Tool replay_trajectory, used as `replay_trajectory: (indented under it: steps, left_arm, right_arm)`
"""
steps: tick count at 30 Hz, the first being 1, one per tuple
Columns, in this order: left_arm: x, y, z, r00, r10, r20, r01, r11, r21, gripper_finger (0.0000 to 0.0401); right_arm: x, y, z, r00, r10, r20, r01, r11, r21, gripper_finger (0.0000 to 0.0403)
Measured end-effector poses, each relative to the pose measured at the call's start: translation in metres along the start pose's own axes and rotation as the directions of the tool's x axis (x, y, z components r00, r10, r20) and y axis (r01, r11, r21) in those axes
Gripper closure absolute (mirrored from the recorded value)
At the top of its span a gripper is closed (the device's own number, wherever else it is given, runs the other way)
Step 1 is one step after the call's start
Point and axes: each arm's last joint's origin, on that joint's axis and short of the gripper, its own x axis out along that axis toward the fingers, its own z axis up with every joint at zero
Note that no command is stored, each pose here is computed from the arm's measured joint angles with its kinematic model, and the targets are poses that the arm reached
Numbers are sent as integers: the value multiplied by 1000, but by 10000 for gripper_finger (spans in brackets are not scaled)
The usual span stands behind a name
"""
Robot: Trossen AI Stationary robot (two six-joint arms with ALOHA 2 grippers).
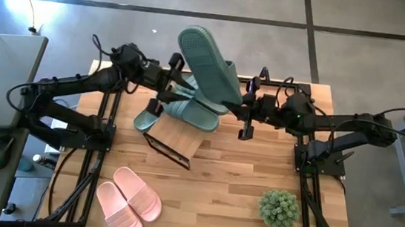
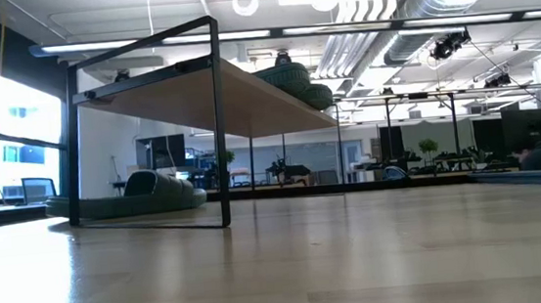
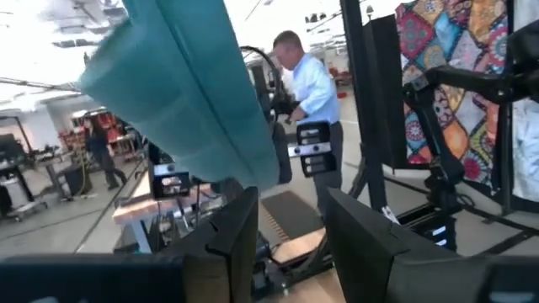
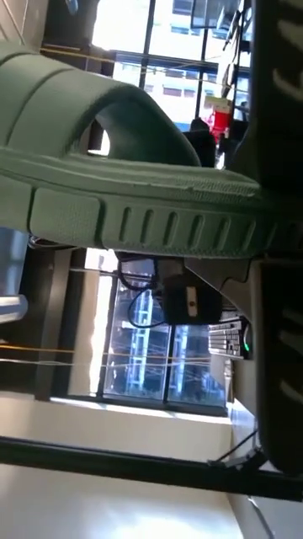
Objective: Pick and place slides into the shelf
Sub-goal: Put the green slide under the shelf
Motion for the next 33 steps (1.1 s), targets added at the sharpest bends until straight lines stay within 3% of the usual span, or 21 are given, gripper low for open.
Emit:
replay_trajectory:
  steps: [5,13,16,33]
  left_arm:
    - [15,-1,-6,999,-10,43,10,1000,-8,277]
    - [26,7,-23,998,65,5,-65,995,-78,277]
    - [29,10,-24,997,71,41,-67,994,-88,277]
    - [33,9,-24,994,-46,102,60,990,-130,277]
  right_arm:
    - [4,0,-4,1000,3,8,-3,1000,-1,393]
    - [8,1,-11,1000,8,5,-8,1000,-7,393]
    - [8,1,-10,1000,6,13,-6,1000,-13,393]
    - [8,1,-8,1000,8,31,-7,999,-49,393]
